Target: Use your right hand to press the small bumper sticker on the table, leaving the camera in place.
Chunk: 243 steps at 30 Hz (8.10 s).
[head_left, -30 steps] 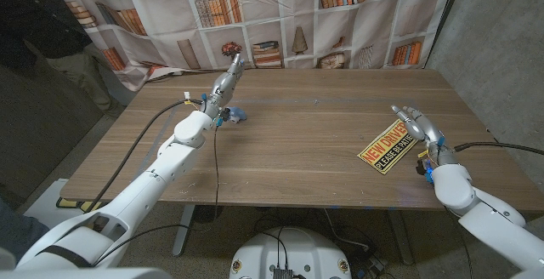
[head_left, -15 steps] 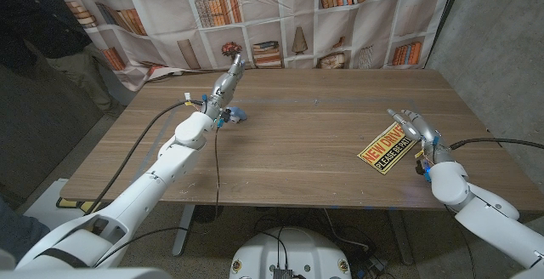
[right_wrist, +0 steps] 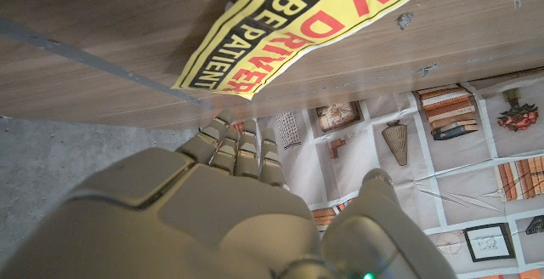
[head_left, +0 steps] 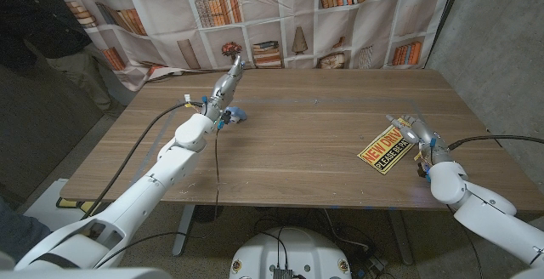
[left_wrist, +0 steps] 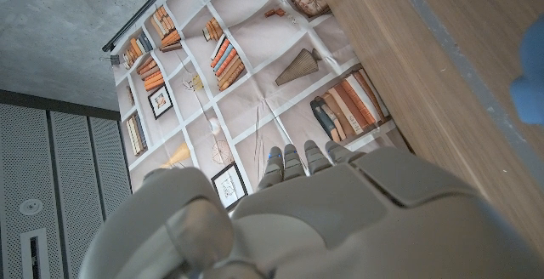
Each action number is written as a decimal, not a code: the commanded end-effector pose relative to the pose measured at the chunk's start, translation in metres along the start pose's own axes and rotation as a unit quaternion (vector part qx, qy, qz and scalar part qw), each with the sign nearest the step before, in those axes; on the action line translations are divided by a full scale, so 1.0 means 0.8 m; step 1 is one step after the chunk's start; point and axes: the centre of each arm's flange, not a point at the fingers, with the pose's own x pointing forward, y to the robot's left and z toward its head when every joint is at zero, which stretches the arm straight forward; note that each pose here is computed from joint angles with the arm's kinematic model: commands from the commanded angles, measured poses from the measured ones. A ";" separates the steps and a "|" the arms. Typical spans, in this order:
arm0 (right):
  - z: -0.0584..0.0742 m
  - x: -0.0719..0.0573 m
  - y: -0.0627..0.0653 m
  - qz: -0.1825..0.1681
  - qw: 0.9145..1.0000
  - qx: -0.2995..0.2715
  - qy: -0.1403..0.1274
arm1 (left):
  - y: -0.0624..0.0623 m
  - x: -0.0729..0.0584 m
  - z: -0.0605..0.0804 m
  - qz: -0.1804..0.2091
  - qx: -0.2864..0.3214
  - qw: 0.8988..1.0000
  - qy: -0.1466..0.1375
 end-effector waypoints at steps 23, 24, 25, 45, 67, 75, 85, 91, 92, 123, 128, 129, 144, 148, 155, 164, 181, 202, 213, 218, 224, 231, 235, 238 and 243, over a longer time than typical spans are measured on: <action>-0.014 0.026 0.025 0.041 0.995 -0.084 0.046 | 0.002 0.001 -0.003 0.003 -0.007 1.000 0.002; -0.014 0.027 0.026 0.041 0.994 -0.086 0.048 | 0.003 0.000 -0.004 0.003 -0.007 1.000 0.002; -0.013 0.028 0.026 0.043 0.994 -0.090 0.048 | 0.003 0.000 -0.004 0.004 -0.006 1.000 0.003; -0.005 0.030 0.038 0.066 0.984 -0.149 0.077 | 0.009 0.002 -0.008 0.002 -0.009 1.000 0.003; -0.009 0.037 0.058 0.107 0.974 -0.159 0.119 | 0.011 0.003 -0.003 -0.001 -0.006 1.000 0.000; -0.011 0.039 0.061 0.113 0.972 -0.159 0.127 | 0.012 0.005 -0.002 -0.002 -0.004 1.000 -0.001; 0.000 0.032 0.045 0.070 0.978 -0.163 0.110 | 0.012 0.008 -0.004 -0.006 -0.006 1.000 0.001; 0.006 0.025 0.035 0.042 0.983 -0.152 0.092 | 0.010 0.012 -0.006 -0.015 -0.007 1.000 0.002; 0.008 0.023 0.033 0.038 0.983 -0.154 0.089 | 0.009 0.013 -0.006 -0.016 -0.008 1.000 0.002; 0.031 -0.022 0.015 -0.008 0.988 -0.152 0.017 | 0.003 0.018 -0.010 -0.028 -0.010 1.000 0.003; 0.039 -0.038 0.012 -0.012 0.988 -0.154 -0.006 | 0.003 0.020 -0.011 -0.029 -0.011 1.000 0.004; 0.040 -0.041 0.011 -0.012 0.988 -0.153 -0.010 | 0.003 0.021 -0.011 -0.030 -0.011 0.999 0.004; 0.039 -0.074 0.021 -0.006 0.989 -0.141 -0.052 | 0.002 0.024 -0.007 -0.034 -0.008 0.999 -0.001; 0.038 -0.080 0.026 -0.004 0.989 -0.135 -0.053 | -0.001 0.024 -0.006 -0.036 -0.007 0.999 0.001; 0.038 -0.080 0.039 0.023 0.988 -0.142 -0.055 | -0.003 0.027 -0.004 -0.036 -0.006 0.999 -0.001; 0.034 -0.079 0.057 0.056 0.985 -0.158 -0.047 | -0.005 0.033 -0.003 -0.041 -0.006 0.999 -0.001; 0.016 -0.084 0.067 0.063 0.981 -0.182 0.011 | -0.004 0.042 -0.001 -0.050 -0.003 0.999 -0.003; 0.010 -0.083 0.092 0.097 0.980 -0.172 0.023 | -0.008 0.040 -0.002 -0.053 -0.005 0.999 0.000; 0.004 -0.084 0.109 0.138 0.973 -0.181 0.035 | -0.006 0.035 -0.001 -0.051 -0.004 0.999 0.000; 0.000 -0.086 0.115 0.148 0.971 -0.182 0.039 | -0.007 0.034 -0.001 -0.050 -0.005 0.999 -0.001; -0.005 -0.088 0.121 0.163 0.968 -0.185 0.048 | -0.008 0.033 -0.001 -0.049 -0.006 0.999 -0.001; -0.009 -0.090 0.128 0.179 0.964 -0.191 0.052 | -0.011 0.032 -0.003 -0.050 -0.008 0.999 0.000; -0.010 -0.092 0.133 0.187 0.962 -0.192 0.052 | -0.012 0.033 -0.002 -0.052 -0.007 0.999 0.000; -0.011 -0.092 0.135 0.190 0.962 -0.190 0.055 | -0.013 0.033 -0.001 -0.052 -0.006 0.999 -0.001; -0.009 -0.092 0.129 0.180 0.964 -0.188 0.055 | -0.014 0.034 0.000 -0.052 -0.005 0.999 -0.002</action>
